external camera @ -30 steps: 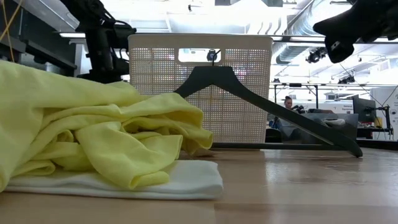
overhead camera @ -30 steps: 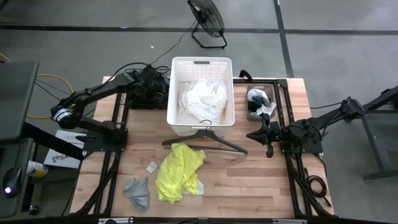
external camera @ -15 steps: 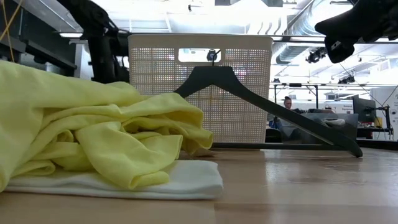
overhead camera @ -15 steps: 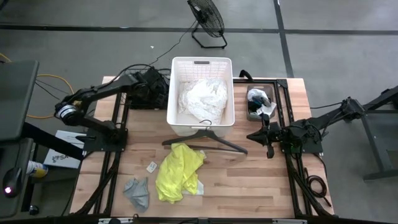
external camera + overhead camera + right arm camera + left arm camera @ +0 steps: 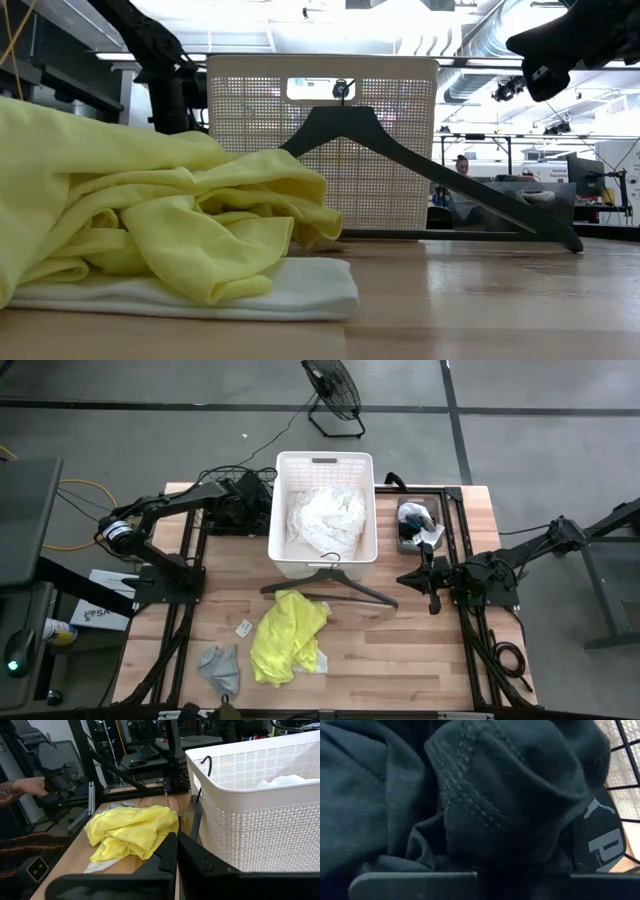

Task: Pick & Place Cloths
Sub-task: Put the black underwear into the wire basket

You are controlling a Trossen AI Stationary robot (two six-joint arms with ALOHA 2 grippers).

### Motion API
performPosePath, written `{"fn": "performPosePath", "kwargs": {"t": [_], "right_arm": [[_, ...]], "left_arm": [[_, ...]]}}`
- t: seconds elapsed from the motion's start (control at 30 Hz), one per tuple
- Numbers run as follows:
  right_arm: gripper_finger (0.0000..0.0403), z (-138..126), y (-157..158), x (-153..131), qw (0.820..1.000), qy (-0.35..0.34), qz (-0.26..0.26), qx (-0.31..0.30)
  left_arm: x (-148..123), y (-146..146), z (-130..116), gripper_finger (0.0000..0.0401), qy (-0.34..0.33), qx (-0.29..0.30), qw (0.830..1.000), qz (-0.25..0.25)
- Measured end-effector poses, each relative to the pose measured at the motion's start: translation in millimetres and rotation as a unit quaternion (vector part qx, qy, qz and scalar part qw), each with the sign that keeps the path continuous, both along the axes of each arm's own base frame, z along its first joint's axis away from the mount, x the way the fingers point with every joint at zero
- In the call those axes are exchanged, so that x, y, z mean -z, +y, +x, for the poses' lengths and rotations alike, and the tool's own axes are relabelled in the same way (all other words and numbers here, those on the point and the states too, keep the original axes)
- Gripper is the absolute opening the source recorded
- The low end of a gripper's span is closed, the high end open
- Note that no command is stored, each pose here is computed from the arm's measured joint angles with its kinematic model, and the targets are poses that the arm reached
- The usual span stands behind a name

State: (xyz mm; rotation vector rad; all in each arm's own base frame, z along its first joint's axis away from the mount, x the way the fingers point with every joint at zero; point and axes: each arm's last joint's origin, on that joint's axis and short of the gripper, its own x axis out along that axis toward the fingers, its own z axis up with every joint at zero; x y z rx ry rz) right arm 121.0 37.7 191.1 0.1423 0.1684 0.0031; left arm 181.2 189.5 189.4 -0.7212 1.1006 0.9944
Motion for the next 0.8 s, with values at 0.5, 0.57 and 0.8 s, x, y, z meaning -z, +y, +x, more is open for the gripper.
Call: {"fn": "performPosePath", "kwargs": {"t": [0.5, 0.57, 0.8], "right_arm": [[0.0003, 0.0, 0.0, -0.1, 1.0, 0.0, 0.0, 0.0], [0.0003, 0.0, 0.0, -0.1, 1.0, 0.0, 0.0, 0.0], [0.0002, 0.0, 0.0, -0.1, 1.0, 0.0, 0.0, 0.0]], "left_arm": [[5.4, 11.4, -10.1, 0.0026, -0.012, -0.07, 0.997, -0.016], [5.6, 11.4, -10.1, 0.0028, -0.012, -0.069, 0.997, -0.017], [-12.4, 7.3, -15.3, 0.0084, -0.029, -0.065, 0.997, 0.02]]}}
